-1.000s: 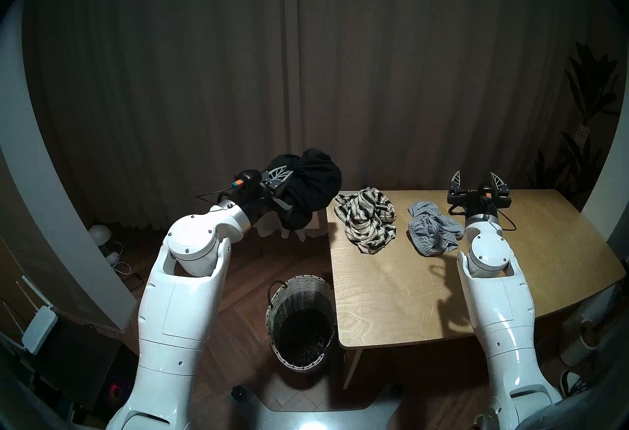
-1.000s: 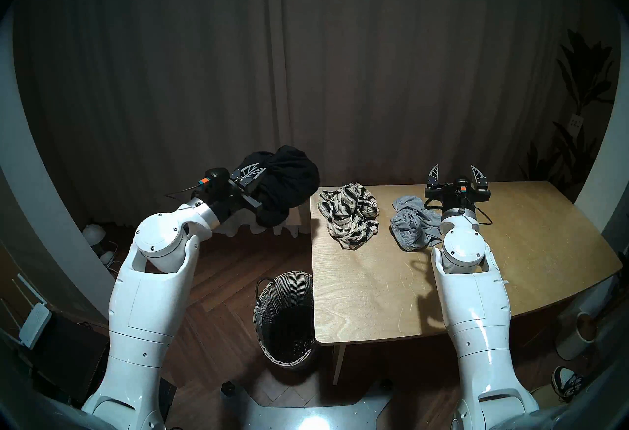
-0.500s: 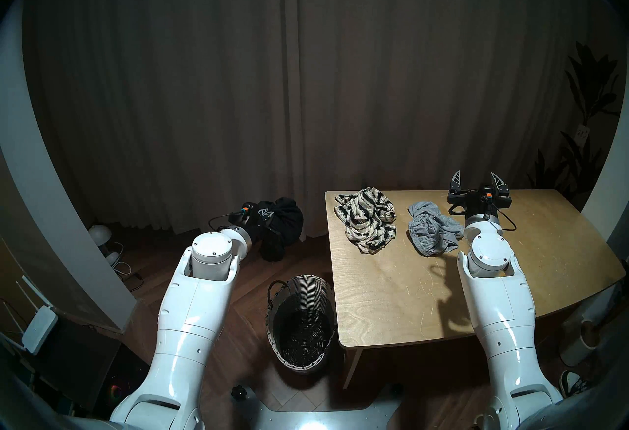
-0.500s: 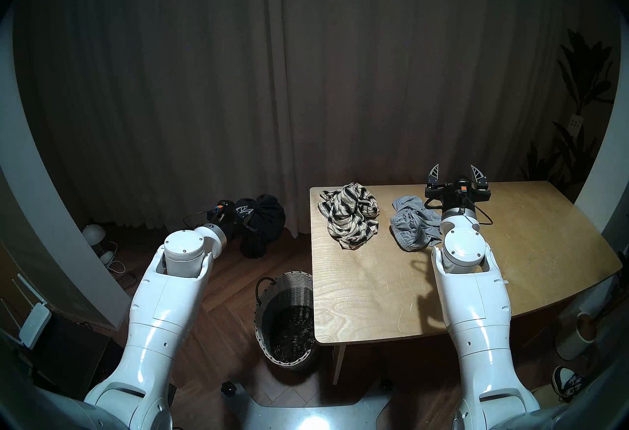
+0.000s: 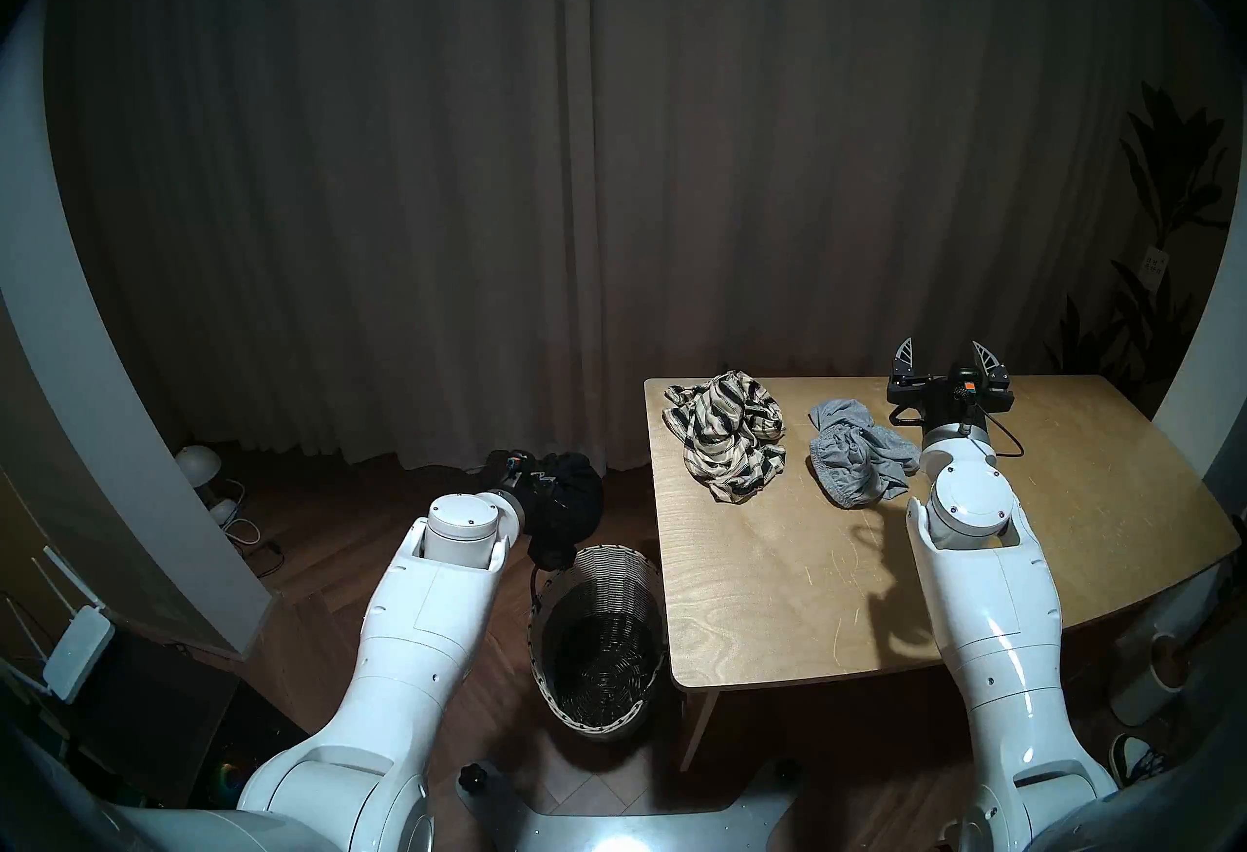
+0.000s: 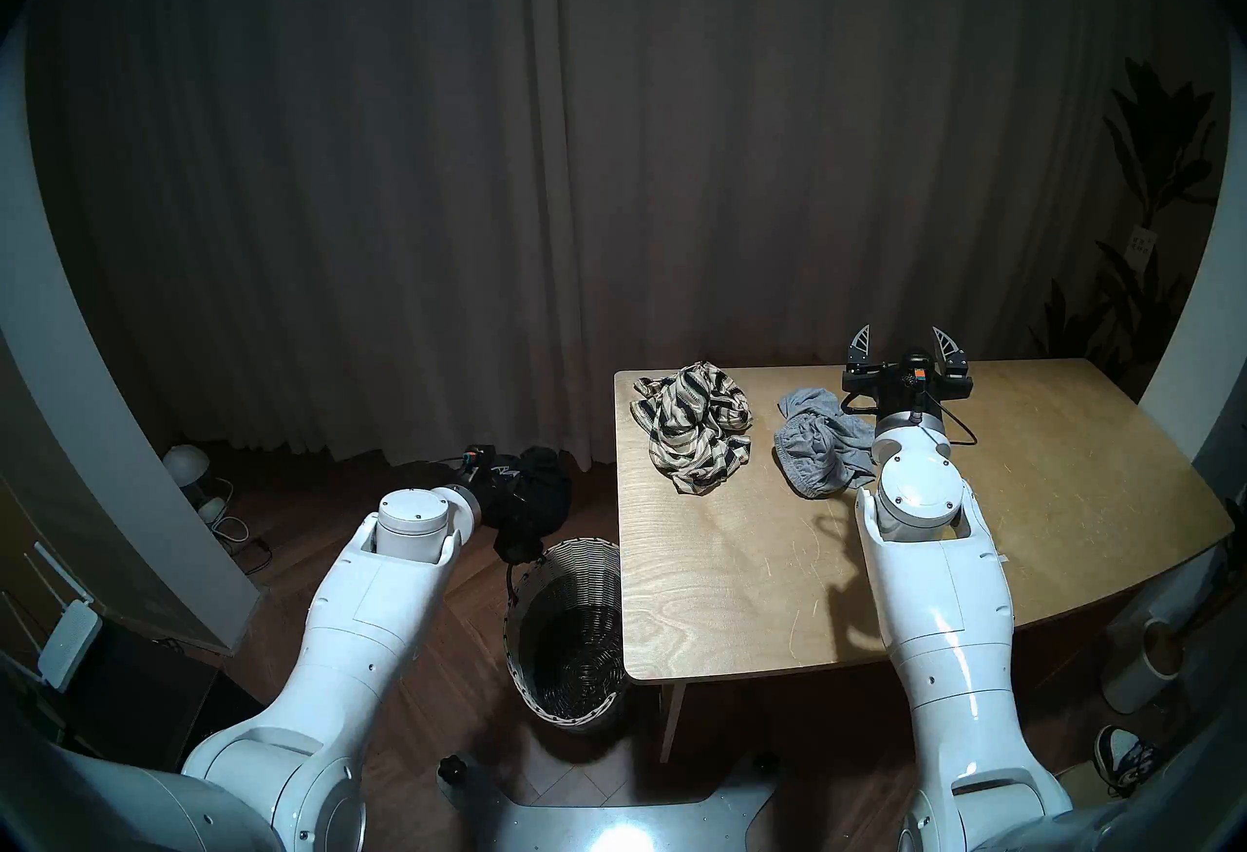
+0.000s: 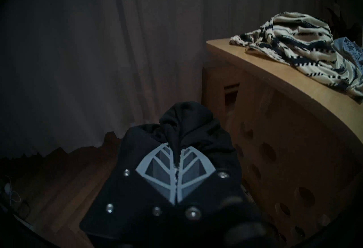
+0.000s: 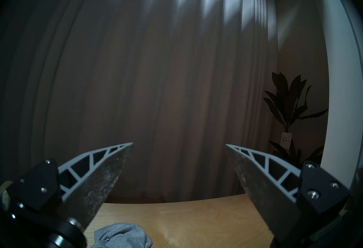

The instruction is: Toss clothes into the laundry hamper

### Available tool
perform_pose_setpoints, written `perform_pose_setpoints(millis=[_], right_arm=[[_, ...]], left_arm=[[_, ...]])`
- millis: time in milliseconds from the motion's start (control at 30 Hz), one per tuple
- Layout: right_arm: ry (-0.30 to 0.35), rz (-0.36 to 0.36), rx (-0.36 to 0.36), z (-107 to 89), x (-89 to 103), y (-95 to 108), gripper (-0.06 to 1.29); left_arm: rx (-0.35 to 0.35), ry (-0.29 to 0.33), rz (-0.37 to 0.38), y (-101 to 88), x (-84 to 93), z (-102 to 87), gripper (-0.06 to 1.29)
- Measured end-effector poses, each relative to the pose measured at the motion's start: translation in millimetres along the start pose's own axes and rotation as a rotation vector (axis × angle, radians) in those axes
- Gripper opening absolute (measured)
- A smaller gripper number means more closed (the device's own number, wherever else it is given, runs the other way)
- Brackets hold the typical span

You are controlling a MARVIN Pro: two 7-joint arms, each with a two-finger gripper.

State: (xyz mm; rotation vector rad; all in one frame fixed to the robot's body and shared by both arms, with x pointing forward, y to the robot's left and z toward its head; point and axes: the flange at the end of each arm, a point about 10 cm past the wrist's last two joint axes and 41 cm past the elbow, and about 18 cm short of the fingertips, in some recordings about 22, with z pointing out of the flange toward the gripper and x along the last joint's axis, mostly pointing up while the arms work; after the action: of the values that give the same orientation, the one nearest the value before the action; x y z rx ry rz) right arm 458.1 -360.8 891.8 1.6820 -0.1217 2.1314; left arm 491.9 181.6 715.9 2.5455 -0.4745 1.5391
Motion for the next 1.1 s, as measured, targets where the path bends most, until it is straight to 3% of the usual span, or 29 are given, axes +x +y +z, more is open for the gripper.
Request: perform_pose_setpoints(millis=[267, 567, 600, 667, 733, 1100], right_arm=[[0.001, 0.000, 0.001, 0.2, 0.3, 0, 1.23], [0.002, -0.001, 0.001, 0.3, 0.5, 0, 1.23], [0.002, -0.001, 0.001, 0.3, 0.5, 0, 1.23], [0.003, -0.001, 0.001, 0.4, 0.6, 0, 1.23], [0.003, -0.001, 0.001, 0.4, 0.7, 0, 1.23], [0.004, -0.001, 0.001, 0.5, 1.0, 0, 1.23]], left_arm=[[-0.033, -0.008, -0.021, 12.1, -15.5, 16.6, -0.03], [-0.068, 0.001, -0.019, 16.2, -12.5, 28.7, -0.03], [-0.072, 0.004, -0.020, 16.6, -12.0, 30.1, 0.03], [-0.080, 0.006, -0.022, 17.8, -13.0, 33.1, 1.08], [-0.084, 0.007, -0.023, 18.3, -13.5, 34.5, 1.26], [-0.091, 0.078, -0.062, 16.9, -11.9, 41.4, 1.26]])
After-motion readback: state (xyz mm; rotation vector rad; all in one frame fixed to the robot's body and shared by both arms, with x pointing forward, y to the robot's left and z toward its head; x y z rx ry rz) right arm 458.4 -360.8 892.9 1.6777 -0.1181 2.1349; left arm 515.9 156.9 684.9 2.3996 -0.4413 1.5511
